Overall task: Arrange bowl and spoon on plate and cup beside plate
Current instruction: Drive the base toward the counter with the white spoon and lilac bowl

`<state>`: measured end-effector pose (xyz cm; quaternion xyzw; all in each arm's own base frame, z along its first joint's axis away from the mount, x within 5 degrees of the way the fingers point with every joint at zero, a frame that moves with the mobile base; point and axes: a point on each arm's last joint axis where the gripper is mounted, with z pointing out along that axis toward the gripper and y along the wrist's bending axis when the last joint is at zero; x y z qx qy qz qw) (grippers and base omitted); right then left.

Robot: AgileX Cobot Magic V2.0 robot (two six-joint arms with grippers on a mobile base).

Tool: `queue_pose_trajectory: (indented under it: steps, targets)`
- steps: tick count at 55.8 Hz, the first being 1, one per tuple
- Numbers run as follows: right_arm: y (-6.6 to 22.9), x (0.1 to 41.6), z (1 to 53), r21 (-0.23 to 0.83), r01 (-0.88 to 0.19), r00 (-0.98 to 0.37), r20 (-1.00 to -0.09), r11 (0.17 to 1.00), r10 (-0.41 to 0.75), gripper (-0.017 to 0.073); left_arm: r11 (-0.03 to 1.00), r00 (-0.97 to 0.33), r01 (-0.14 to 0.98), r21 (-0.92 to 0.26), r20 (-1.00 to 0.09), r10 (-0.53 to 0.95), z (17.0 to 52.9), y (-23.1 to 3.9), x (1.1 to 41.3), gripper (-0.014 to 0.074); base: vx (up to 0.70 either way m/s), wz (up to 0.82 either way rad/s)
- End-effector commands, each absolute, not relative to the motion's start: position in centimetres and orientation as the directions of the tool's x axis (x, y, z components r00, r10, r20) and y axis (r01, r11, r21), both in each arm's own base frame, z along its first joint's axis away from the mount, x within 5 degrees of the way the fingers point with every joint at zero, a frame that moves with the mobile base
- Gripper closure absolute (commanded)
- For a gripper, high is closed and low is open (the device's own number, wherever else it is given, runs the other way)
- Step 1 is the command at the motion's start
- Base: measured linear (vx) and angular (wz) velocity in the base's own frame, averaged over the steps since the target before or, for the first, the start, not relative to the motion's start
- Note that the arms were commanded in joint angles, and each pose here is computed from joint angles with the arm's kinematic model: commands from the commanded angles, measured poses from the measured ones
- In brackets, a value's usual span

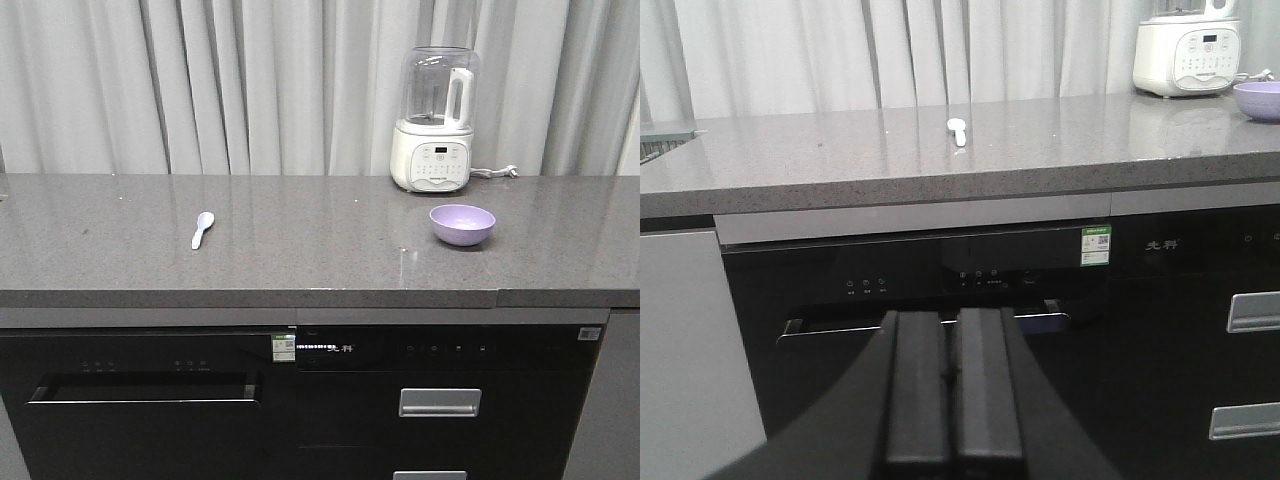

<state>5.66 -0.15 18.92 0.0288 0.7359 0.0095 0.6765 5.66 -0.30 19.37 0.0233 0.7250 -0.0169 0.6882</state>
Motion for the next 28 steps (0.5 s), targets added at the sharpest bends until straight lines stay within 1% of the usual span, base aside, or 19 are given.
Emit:
queue_pose_trajectory:
  steps: [1, 15, 28]
  targets:
    - [-0.17, 5.67, 19.62, 0.045, 0.028, 0.002, -0.999, 0.999, 0.045, 0.0568, 0.998, 0.066, 0.063, -0.003, -0.998, -0.007, 21.03, -0.33, 5.41, 0.0591, 0.01, -0.05]
    - [-0.17, 5.67, 19.62, 0.045, 0.028, 0.002, -0.999, 0.999, 0.045, 0.0568, 0.998, 0.066, 0.063, -0.003, -0.998, -0.007, 21.03, -0.33, 5.41, 0.0591, 0.04, -0.10]
    - [-0.17, 5.67, 19.62, 0.045, 0.028, 0.002, -0.999, 0.999, 0.045, 0.0568, 0.998, 0.066, 0.063, -0.003, -0.998, -0.007, 21.03, -0.33, 5.41, 0.0591, 0.10, -0.12]
